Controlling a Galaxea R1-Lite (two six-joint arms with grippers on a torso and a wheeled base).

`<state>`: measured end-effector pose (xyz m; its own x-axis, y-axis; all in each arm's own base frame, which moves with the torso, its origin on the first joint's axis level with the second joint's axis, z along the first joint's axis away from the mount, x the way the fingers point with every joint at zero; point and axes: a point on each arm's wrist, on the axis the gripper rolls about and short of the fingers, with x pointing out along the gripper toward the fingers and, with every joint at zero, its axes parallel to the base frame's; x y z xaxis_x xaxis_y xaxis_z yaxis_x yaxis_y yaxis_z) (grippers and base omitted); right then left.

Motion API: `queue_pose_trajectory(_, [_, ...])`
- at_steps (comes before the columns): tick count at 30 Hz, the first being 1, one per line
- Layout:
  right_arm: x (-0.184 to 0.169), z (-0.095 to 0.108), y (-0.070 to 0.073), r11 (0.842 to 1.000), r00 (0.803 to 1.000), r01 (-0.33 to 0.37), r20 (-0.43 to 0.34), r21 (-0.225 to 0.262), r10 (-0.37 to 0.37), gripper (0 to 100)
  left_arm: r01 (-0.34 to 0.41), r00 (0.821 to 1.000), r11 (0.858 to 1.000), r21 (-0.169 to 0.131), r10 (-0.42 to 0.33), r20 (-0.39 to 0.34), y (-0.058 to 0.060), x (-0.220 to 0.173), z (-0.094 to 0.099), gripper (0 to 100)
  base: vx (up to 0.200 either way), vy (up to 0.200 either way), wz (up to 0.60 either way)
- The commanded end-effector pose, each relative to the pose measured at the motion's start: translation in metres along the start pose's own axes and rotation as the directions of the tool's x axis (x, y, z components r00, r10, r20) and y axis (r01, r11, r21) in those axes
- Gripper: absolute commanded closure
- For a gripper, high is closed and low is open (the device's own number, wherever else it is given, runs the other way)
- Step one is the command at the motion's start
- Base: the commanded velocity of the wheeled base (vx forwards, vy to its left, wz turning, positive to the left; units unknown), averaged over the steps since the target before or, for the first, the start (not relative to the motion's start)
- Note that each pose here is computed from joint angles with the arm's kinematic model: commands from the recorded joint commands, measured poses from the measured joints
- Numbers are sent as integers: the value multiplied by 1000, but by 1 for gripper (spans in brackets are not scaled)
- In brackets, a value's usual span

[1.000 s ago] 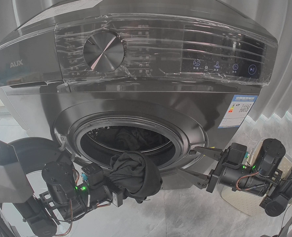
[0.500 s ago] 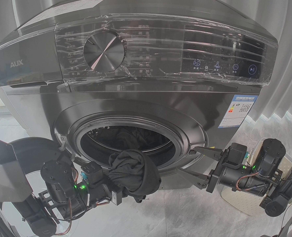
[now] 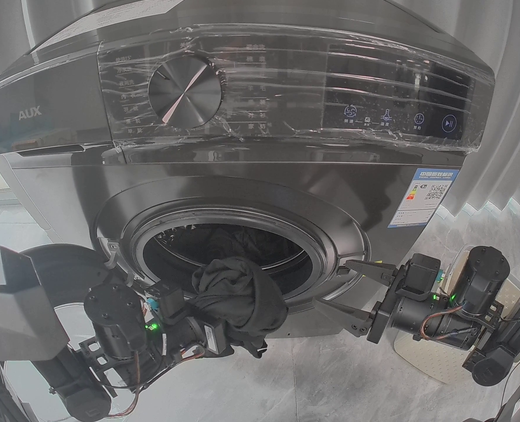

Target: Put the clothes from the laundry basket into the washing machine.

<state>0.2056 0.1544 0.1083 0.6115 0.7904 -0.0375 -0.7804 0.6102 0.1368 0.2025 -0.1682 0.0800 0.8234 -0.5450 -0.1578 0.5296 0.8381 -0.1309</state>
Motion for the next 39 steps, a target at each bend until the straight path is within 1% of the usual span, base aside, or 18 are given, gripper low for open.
queue_pose_trajectory(1, [-1, 1, 1, 1000, 1000, -3, 5, -2, 3, 0, -38, 999, 997, -61, 39, 11, -6, 28, -8, 100, 0, 0, 0])
queue_pose_trajectory(2, [-1, 2, 1, 1000, 1000, -3, 6, -2, 3, 0, -65, 998, 995, -72, 67, 22, -6, 33, -9, 100, 0, 0, 0])
queue_pose_trajectory(3, [-1, 2, 1, 1000, 1000, -2, 9, -3, 2, 0, -90, 995, 993, -74, 92, 27, -6, 37, -10, 100, 0, 0, 0])
queue_pose_trajectory(5, [-2, 3, 1, 1000, 1000, -2, 11, -4, 2, 0, -109, 993, 991, -78, 111, 33, -5, 45, -12, 100, 0, 0, 0])
queue_pose_trajectory(13, [-2, 4, 1, 1000, 1000, -2, 14, -6, 2, 0, -120, 987, 988, -98, 130, 96, -2, 68, -4, 100, 0, 0, 0])
queue_pose_trajectory(20, [-2, 4, 1, 1000, 1000, -2, 14, -6, 2, 0, -144, 975, 983, -117, 161, 153, 6, 88, 3, 100, 0, 0, 0])
queue_pose_trajectory(23, [-2, 4, 1, 1000, 1000, -4, 14, -6, 4, 0, -144, 974, 982, -118, 162, 159, 7, 91, 4, 100, 0, 0, 0])
queue_pose_trajectory(26, [-2, 4, 1, 1000, 1000, -4, 14, -6, 4, 0, -150, 975, 982, -117, 166, 151, 8, 94, 1, 100, 0, 0, 0])
queue_pose_trajectory(29, [-2, 4, 1, 1000, 1000, -4, 14, -6, 4, 0, -174, 967, 977, -123, 193, 167, 18, 103, 2, 100, 0, 0, 0])
queue_pose_trajectory(34, [-3, 4, 1, 1000, 1000, -2, 15, -6, 3, 0, -194, 955, 972, -135, 219, 198, 27, 117, 7, 100, 0, 0, 0])
queue_pose_trajectory(36, [-2, 4, 1, 1000, 1000, -4, 14, -6, 4, 0, -192, 955, 972, -137, 217, 201, 27, 120, 8, 100, 0, 0, 0])
queue_pose_trajectory(39, [-2, 4, 1, 1000, 1000, -4, 14, -6, 4, 0, -192, 959, 972, -131, 215, 185, 26, 125, 2, 100, 0, 0, 0])
